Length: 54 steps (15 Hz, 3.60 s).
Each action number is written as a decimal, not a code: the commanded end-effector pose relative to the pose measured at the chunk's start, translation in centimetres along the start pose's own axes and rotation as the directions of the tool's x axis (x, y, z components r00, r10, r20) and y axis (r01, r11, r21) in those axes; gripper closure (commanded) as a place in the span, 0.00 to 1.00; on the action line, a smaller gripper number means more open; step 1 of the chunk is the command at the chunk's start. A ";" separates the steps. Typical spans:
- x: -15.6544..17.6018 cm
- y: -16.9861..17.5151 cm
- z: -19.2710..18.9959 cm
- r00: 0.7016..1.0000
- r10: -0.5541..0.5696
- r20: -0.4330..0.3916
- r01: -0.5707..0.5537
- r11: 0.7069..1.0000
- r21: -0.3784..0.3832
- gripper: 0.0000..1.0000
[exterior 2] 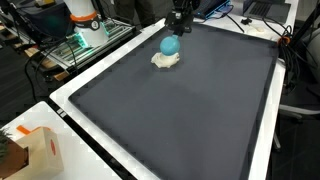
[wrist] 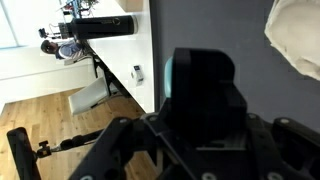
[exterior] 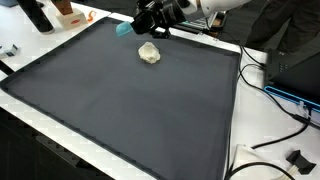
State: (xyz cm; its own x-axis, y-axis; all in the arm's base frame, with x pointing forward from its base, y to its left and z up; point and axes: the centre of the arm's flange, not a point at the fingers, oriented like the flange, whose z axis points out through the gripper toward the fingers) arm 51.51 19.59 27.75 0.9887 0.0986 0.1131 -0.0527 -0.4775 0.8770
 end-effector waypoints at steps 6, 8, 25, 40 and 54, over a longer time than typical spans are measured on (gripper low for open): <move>-1.5 4.9 -2.9 0.995 -0.015 -0.097 0.026 0.993 0.114 0.75; -1.3 6.0 -3.7 0.993 -0.017 -0.121 0.037 0.984 0.173 0.75; -1.4 14.4 -3.2 0.995 -0.050 -0.087 0.094 0.775 0.625 0.75; -2.0 16.6 2.7 0.971 -0.112 -0.211 0.239 0.495 0.835 0.75; -4.6 16.5 12.0 0.946 -0.028 -0.322 0.322 -0.001 0.947 0.75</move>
State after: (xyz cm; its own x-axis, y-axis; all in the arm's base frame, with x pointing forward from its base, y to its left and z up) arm 48.85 2.83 37.01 0.8922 0.3933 0.2221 0.4483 -0.8308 -0.3298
